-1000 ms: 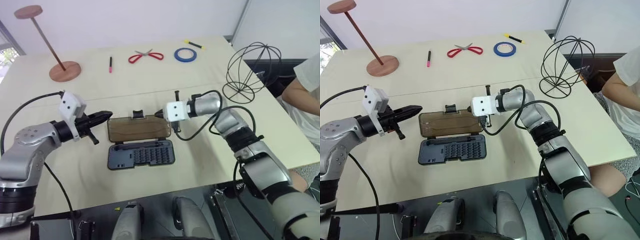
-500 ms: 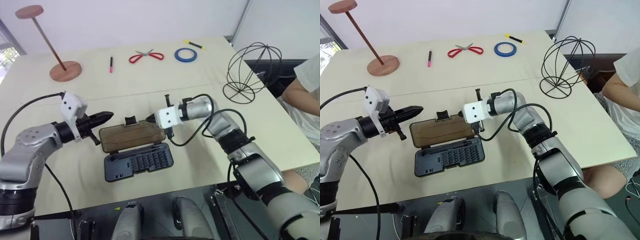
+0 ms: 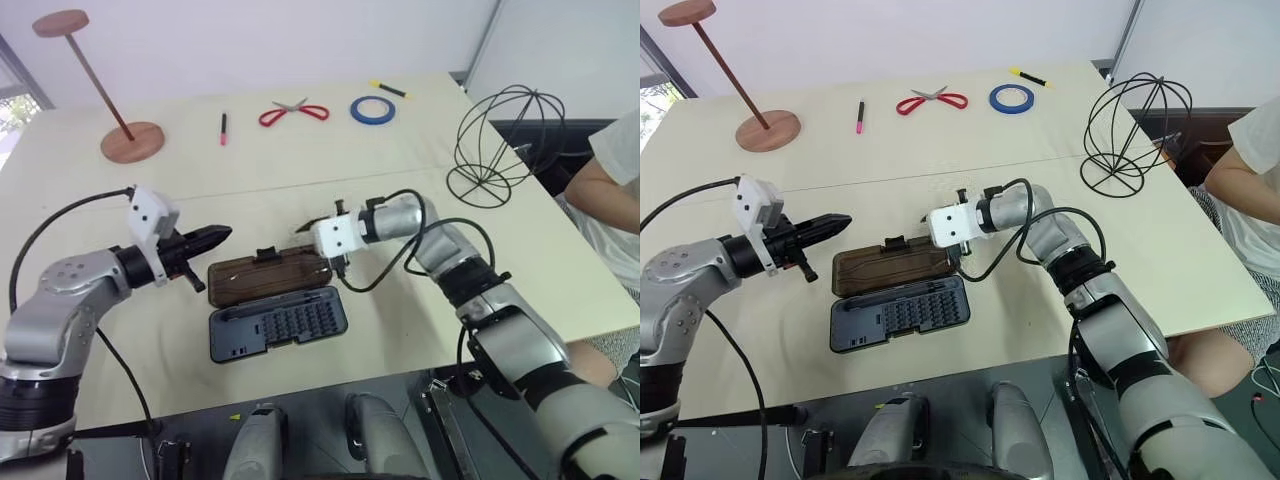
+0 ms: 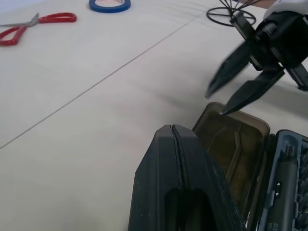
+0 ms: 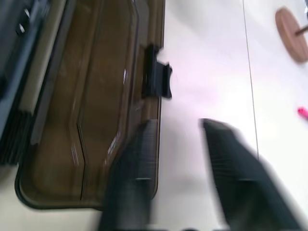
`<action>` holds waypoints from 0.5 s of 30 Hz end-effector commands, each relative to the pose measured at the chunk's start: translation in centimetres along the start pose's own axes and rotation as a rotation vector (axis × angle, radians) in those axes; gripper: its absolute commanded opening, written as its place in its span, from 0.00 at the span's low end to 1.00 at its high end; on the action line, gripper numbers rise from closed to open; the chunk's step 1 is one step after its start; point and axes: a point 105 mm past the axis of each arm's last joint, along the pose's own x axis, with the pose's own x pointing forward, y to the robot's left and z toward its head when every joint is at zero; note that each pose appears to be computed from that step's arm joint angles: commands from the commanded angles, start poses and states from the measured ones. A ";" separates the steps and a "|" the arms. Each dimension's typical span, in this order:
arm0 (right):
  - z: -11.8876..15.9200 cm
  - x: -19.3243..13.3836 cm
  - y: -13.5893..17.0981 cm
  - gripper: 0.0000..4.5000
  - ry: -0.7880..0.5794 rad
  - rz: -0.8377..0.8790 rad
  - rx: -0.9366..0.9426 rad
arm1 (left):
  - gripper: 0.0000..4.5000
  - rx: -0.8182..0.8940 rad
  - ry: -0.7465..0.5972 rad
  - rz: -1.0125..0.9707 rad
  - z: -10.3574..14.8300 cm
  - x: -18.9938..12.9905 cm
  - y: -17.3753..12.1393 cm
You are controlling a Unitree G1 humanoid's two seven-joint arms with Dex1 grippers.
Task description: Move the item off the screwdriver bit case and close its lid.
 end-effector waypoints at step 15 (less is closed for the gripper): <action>-1.5 -6.3 -3.5 1.00 -0.031 -0.375 0.481 | 0.05 -0.055 0.076 -0.173 0.4 -2.3 -5.3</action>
